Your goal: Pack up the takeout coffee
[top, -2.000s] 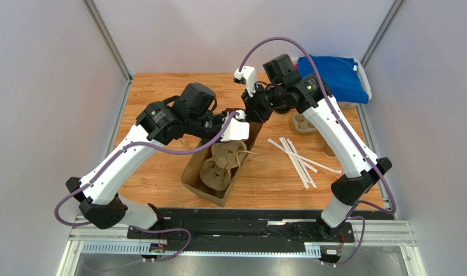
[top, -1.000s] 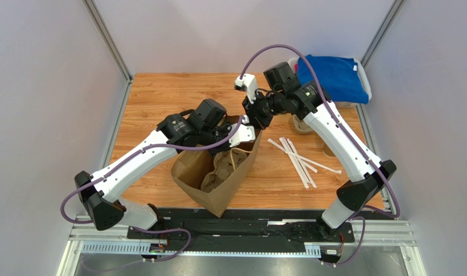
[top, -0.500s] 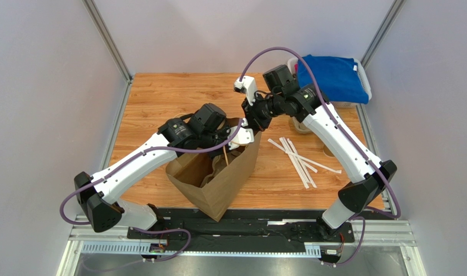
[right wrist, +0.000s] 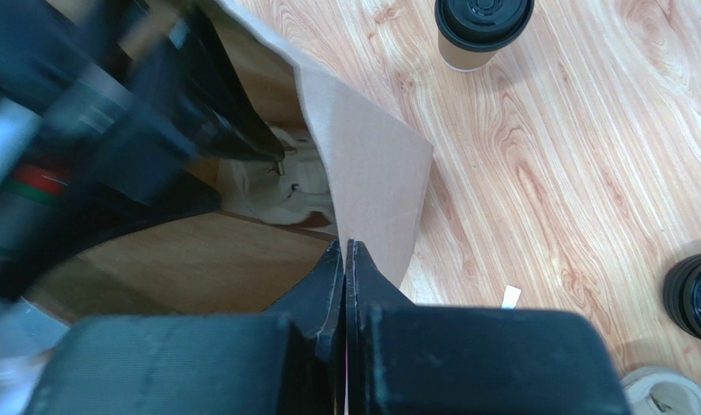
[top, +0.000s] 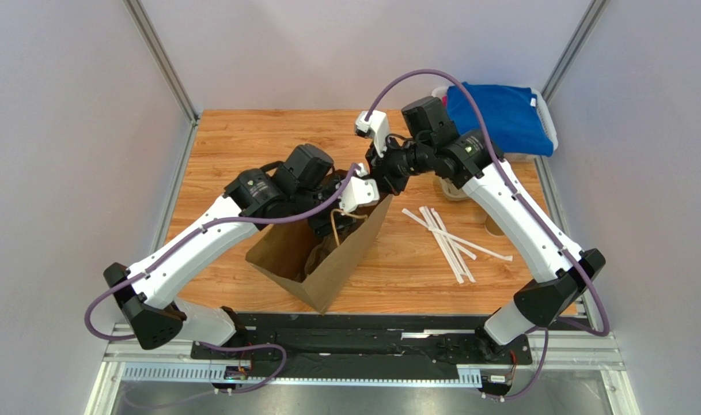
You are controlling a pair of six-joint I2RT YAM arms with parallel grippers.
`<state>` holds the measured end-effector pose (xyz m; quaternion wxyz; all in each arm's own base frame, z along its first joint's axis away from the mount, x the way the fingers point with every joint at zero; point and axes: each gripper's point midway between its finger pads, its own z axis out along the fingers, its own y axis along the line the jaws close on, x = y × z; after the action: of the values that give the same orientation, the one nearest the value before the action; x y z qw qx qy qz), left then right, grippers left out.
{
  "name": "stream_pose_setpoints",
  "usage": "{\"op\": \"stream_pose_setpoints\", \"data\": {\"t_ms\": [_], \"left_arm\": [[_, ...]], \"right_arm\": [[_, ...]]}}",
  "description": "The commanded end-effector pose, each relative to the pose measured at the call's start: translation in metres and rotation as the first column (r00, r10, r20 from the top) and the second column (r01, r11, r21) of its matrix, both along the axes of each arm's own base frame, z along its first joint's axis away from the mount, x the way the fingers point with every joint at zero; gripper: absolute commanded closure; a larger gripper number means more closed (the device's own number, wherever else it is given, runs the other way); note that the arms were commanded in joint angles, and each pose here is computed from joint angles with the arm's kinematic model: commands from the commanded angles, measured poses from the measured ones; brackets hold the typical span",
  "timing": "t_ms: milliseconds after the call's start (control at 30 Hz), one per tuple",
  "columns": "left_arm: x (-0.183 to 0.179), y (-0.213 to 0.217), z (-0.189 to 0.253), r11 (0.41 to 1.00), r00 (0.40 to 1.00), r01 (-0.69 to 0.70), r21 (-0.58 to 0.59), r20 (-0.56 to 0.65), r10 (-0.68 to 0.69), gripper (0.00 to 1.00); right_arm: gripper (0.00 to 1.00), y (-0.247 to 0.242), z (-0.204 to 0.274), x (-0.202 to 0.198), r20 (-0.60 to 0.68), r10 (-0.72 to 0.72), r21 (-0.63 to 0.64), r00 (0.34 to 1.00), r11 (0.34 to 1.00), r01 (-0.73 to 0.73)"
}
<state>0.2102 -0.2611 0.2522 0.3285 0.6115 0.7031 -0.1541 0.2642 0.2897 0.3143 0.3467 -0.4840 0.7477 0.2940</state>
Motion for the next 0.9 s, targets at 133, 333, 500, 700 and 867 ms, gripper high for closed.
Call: {"op": "stream_pose_setpoints", "data": {"t_ms": [133,333,500,700,867], "left_arm": [[-0.008,-0.001,0.070,0.987,0.997,-0.006,-0.162,0.079,0.019,0.38],[-0.015,-0.003,0.105,0.956,0.989,0.028,-0.290,0.149,0.016,0.37],[-0.021,-0.003,0.143,0.910,0.976,0.063,-0.410,0.214,0.029,0.35],[-0.033,0.002,0.198,0.806,0.956,0.098,-0.584,0.280,0.086,0.27],[-0.024,0.020,0.240,0.716,0.921,0.035,-0.697,0.301,0.248,0.20]], "right_arm": [[1.00,-0.005,0.006,-0.002,0.079,0.018,0.005,0.997,1.000,-0.019],[1.00,-0.013,0.005,-0.004,0.117,0.012,-0.012,0.993,1.000,-0.011],[1.00,-0.017,0.004,-0.005,0.132,0.018,-0.020,0.991,1.000,-0.015],[1.00,-0.022,0.002,-0.007,0.157,0.021,-0.031,0.987,0.999,-0.016],[1.00,-0.024,0.016,-0.017,0.223,0.051,0.012,0.973,0.998,-0.056]]}}
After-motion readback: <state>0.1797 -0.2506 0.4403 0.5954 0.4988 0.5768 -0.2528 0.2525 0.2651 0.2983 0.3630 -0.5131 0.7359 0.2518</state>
